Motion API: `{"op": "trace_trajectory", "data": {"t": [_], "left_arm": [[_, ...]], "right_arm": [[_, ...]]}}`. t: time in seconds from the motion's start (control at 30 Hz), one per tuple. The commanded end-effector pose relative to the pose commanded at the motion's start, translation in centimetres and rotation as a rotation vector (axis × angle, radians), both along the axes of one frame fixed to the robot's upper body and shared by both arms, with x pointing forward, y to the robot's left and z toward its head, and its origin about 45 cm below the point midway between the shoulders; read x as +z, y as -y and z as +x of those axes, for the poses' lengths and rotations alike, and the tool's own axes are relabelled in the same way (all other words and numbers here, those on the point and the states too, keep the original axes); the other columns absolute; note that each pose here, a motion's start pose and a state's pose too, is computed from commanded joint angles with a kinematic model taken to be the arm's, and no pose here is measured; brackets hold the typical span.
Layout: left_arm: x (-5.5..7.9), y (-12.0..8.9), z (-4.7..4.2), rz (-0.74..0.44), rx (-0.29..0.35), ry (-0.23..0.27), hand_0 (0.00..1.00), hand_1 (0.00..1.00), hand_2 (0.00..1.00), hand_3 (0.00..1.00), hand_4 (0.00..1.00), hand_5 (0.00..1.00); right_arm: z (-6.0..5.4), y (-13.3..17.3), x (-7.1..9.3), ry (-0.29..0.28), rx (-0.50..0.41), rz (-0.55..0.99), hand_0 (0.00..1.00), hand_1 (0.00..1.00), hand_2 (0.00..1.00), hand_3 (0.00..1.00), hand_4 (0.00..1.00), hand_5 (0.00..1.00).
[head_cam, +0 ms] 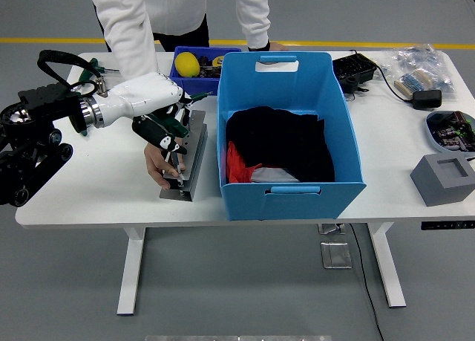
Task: Lift tool from toolbox,place it in box,lift tool from toolbox,place it in box
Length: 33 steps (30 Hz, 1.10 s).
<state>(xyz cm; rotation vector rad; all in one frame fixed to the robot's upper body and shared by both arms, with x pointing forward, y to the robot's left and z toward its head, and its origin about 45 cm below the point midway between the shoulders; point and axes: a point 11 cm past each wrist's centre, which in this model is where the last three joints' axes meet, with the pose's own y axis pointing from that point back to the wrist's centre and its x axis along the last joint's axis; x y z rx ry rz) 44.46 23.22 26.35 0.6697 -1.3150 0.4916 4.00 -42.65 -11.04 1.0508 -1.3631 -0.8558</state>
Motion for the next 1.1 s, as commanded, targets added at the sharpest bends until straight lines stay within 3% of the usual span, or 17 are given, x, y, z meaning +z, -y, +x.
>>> {"op": "trace_trajectory", "data": {"t": [0.6,0.63,1.0,1.1], "left_arm": [[-0.5,0.3,0.53,0.060,-0.001,0.017,0.319,0.197,0.248,0.361,0.998,0.552],[-0.6,0.3,0.55,0.060,0.000,0.016,0.312,0.167,0.210,0.305,0.998,0.571],[-1.3,-0.1,0.75,0.090,0.014,0.006,0.304,0.157,0.192,0.284,0.998,0.605],[-1.2,-0.1,0.74,0.087,0.013,0.007,0.289,0.115,0.149,0.240,0.998,0.622]], "right_arm": [[-0.1,0.0,0.0,0.000,-0.001,-0.002,0.683,0.669,0.740,0.594,0.852,0.690],[-0.1,0.0,0.0,-0.001,0.000,-0.002,0.682,0.669,0.739,0.594,0.853,0.690],[-0.4,0.0,-0.1,-0.008,0.001,-0.003,0.681,0.670,0.739,0.594,0.852,0.689],[-0.5,0.0,-0.1,-0.009,0.001,-0.003,0.681,0.669,0.740,0.594,0.852,0.688]]}}
